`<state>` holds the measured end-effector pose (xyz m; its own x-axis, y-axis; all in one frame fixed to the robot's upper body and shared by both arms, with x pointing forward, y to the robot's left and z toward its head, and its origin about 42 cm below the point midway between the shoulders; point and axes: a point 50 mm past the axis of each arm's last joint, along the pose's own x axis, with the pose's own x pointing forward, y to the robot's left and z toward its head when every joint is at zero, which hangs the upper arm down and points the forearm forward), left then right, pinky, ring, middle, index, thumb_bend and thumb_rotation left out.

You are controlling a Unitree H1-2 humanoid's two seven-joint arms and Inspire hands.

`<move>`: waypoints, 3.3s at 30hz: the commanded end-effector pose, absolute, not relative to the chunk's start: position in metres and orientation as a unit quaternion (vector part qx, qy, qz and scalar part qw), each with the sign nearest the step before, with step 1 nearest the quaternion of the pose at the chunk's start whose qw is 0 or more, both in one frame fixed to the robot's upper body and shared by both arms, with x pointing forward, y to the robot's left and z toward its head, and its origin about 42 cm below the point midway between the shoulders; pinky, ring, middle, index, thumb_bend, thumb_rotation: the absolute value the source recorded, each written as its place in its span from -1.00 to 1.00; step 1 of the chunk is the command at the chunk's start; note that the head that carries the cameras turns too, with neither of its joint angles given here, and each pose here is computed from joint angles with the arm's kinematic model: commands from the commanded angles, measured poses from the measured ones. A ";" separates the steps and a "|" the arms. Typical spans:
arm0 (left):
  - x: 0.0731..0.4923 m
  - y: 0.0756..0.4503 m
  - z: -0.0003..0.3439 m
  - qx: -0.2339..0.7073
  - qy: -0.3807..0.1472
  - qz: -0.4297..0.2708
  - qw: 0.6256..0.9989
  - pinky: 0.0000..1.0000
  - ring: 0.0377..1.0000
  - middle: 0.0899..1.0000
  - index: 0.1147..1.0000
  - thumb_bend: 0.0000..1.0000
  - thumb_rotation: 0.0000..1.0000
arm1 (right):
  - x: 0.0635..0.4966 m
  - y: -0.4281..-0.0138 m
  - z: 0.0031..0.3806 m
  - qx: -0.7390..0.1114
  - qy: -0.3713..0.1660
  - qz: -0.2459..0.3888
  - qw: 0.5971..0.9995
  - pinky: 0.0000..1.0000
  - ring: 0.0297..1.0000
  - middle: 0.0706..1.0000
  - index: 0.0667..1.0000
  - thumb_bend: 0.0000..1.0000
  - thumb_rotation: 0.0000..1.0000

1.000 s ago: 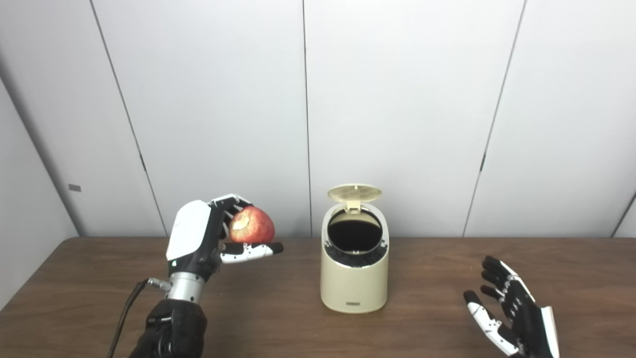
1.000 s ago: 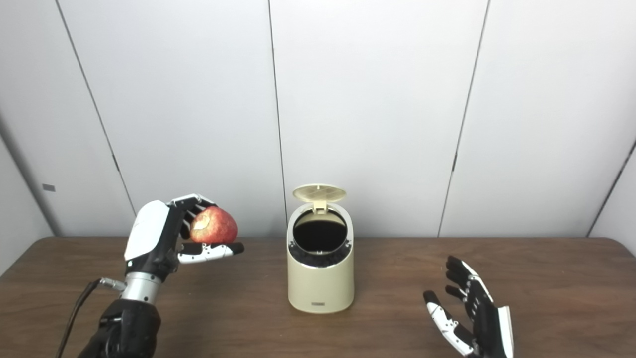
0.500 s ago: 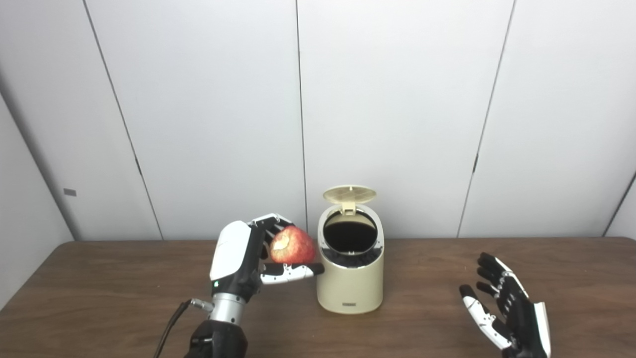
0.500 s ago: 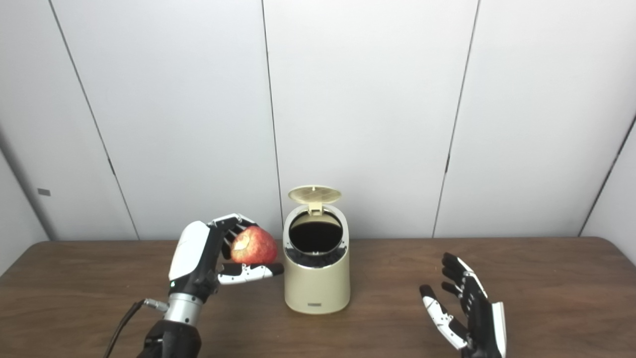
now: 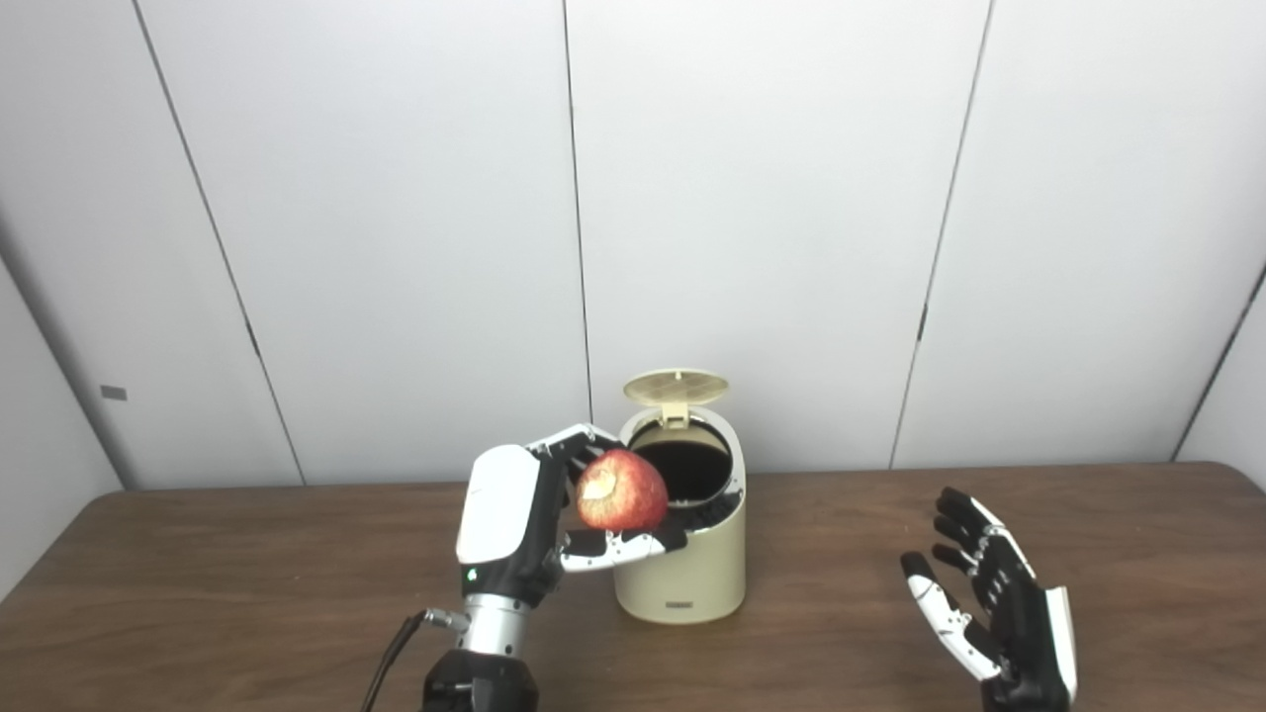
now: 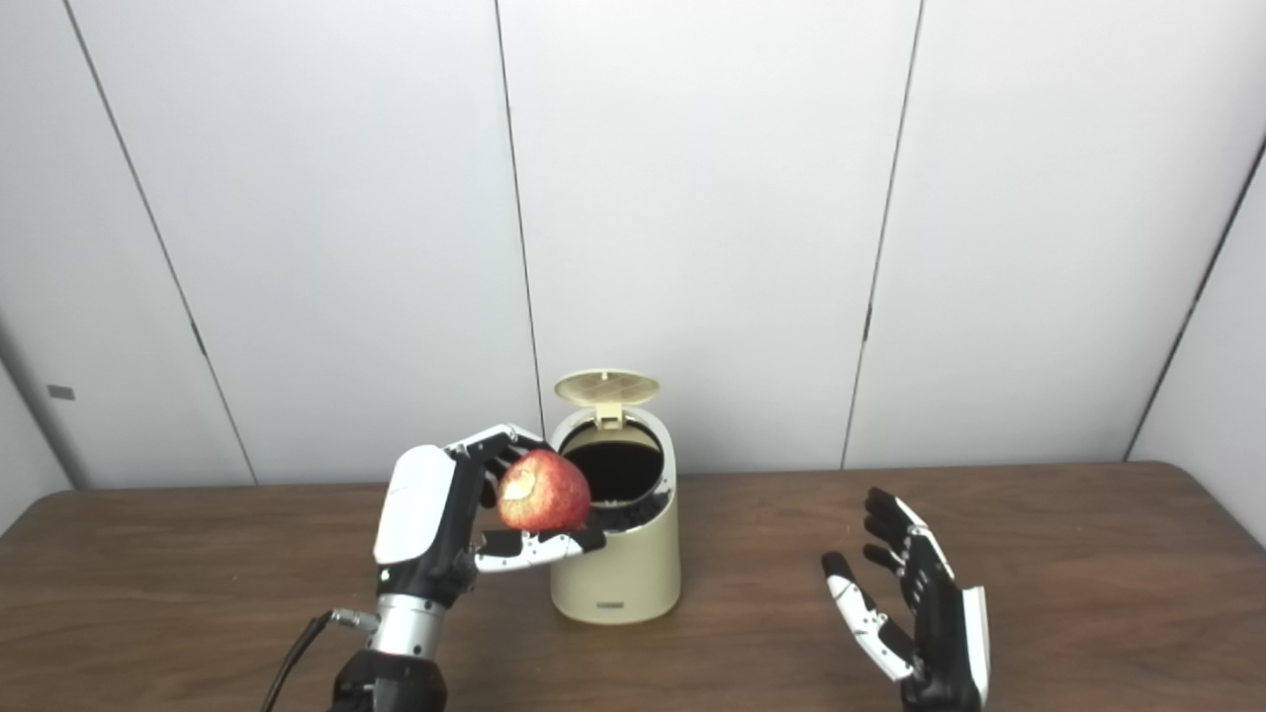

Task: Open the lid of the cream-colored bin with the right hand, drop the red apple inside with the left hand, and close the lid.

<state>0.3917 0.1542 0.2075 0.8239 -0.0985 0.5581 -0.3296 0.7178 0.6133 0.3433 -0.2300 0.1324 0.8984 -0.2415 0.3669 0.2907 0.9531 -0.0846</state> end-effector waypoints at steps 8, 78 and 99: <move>0.396 0.147 0.231 0.335 -0.359 0.088 0.867 -0.39 -0.20 -0.18 -0.15 0.01 -1.00 | 0.343 -0.208 0.107 -0.061 -0.145 -0.125 0.980 0.46 0.61 0.61 0.58 -0.56 -0.34; 0.477 0.093 0.203 0.415 -0.362 0.042 0.833 -0.45 -0.24 -0.22 -0.09 0.00 -1.00 | 0.312 -0.172 0.106 -0.037 -0.112 -0.112 0.987 0.42 0.57 0.58 0.55 -0.55 -0.36; 0.469 0.100 0.189 0.432 -0.328 0.020 0.840 -0.03 0.14 0.23 0.26 1.00 -0.48 | 0.314 -0.177 0.109 -0.042 -0.115 -0.104 0.987 0.41 0.56 0.56 0.53 -0.54 -0.30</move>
<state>0.4672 0.0968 0.1909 0.7591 -0.2299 0.6090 -0.3389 0.6591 0.6714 0.3255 -0.1716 0.1300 0.9357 -0.1937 0.2948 0.2136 0.9762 -0.0366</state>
